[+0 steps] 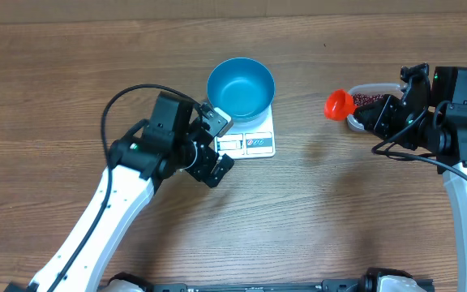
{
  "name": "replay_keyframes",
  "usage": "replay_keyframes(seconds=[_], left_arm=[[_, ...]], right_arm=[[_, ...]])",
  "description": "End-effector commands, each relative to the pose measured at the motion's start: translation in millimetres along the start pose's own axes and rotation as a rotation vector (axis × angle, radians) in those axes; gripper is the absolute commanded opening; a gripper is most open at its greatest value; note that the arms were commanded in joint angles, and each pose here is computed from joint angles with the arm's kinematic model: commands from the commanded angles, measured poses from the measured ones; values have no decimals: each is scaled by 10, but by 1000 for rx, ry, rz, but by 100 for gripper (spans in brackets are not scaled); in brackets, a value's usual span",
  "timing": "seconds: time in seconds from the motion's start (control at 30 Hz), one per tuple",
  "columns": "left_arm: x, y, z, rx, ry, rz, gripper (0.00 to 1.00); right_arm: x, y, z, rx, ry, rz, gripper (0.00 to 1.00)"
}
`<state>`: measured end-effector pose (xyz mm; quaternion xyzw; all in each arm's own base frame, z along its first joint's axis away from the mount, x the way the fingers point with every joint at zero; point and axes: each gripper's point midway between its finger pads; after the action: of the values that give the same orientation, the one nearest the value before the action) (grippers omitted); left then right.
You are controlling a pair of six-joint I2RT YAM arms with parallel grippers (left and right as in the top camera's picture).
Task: Scoop item into bowl and weigh 150g on scale
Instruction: 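Withdraw the left gripper from the scale toward the front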
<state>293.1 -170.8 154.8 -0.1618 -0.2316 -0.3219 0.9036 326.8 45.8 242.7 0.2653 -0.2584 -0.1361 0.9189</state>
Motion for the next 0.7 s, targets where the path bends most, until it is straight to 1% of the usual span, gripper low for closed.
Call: replay_keyframes(seconds=[0.0, 0.33, 0.37, 0.5, 0.67], left_arm=[[-6, -14, -91, -36, 19, -33, 99], [38, 25, -135, -25, 7, -33, 100], [58, 48, -135, -13, 0, -23, 99], [166, 183, -130, 58, -41, 95, 99], [171, 182, -130, 57, -45, 160, 100]], right_arm=[[65, 53, 118, 0, -42, 24, 4], [30, 33, 118, -9, -29, 17, 4], [33, 33, 118, -9, -30, 18, 4], [42, 24, 118, -14, -34, 18, 4], [40, 24, 118, -15, -33, 18, 4]])
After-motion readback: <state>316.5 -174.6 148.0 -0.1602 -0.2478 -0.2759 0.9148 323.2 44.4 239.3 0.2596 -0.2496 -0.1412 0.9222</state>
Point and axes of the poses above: each gripper's point midway between its finger pads, its own z axis back along the fingers, its own y axis along the line the jaws close on, x = y × z, and after that the axes turned 1 degree about z, right-handed
